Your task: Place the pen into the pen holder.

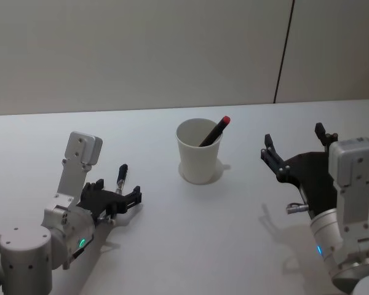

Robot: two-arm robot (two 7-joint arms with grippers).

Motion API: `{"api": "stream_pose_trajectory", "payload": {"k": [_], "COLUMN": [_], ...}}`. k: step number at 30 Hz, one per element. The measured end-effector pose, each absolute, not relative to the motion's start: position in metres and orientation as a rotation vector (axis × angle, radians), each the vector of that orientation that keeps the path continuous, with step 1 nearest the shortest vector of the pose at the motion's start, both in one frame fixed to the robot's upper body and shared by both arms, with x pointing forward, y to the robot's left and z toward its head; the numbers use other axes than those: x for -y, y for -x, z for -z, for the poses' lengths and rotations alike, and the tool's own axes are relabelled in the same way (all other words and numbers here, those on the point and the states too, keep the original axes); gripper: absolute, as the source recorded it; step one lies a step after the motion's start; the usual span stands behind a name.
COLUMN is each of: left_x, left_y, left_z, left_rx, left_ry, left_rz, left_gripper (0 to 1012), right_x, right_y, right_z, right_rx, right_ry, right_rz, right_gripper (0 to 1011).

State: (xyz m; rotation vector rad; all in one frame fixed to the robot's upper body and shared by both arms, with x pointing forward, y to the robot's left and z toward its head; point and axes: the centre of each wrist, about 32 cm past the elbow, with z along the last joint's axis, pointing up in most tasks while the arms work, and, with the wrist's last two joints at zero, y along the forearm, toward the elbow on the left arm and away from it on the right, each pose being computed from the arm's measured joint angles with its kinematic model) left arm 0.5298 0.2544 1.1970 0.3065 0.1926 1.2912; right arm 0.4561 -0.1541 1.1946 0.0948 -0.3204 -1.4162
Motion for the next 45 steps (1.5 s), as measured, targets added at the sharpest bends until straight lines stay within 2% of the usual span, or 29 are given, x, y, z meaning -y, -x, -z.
{"api": "stream_pose_trajectory", "payload": {"k": [5,7,12,13,14,22,26,45], "left_x": [-0.2541,-0.2537,-0.2530,-0.2530,-0.2528,-0.2518,-0.2513,-0.2472], "left_y": [-0.5314,-0.5324,-0.5337,-0.5339,-0.5341,-0.5355,-0.5358,-0.5341], "left_z": [-1.1958,-1.1952,-1.1947,-1.1946,-1.1946,-1.1943,-1.1945,-1.1964], "left_rx": [-0.204,-0.213,-0.221,-0.222,-0.223,-0.233,-0.238,-0.236], "left_ry": [-0.310,-0.312,-0.313,-0.313,-0.313,-0.316,-0.318,-0.310], "left_rz": [-1.295,-1.297,-1.302,-1.303,-1.304,-1.317,-1.323,-1.315], "left_gripper": [906,816,729,647,647,385,299,143], "right_x": [0.1541,0.1541,0.1541,0.1541,0.1541,0.1541,0.1541,0.1541], "right_y": [-0.4561,-0.4562,-0.4562,-0.4561,-0.4561,-0.4562,-0.4562,-0.4561], "right_z": [-1.1946,-1.1946,-1.1946,-1.1946,-1.1946,-1.1946,-1.1946,-1.1946], "right_rx": [0.320,0.320,0.320,0.320,0.320,0.320,0.320,0.320], "right_ry": [-0.095,-0.095,-0.095,-0.095,-0.095,-0.095,-0.095,-0.095], "right_rz": [1.416,1.416,1.416,1.416,1.416,1.416,1.416,1.416], "right_gripper": [1001,1001,1001,1001,1001,1001,1001,1001]}}
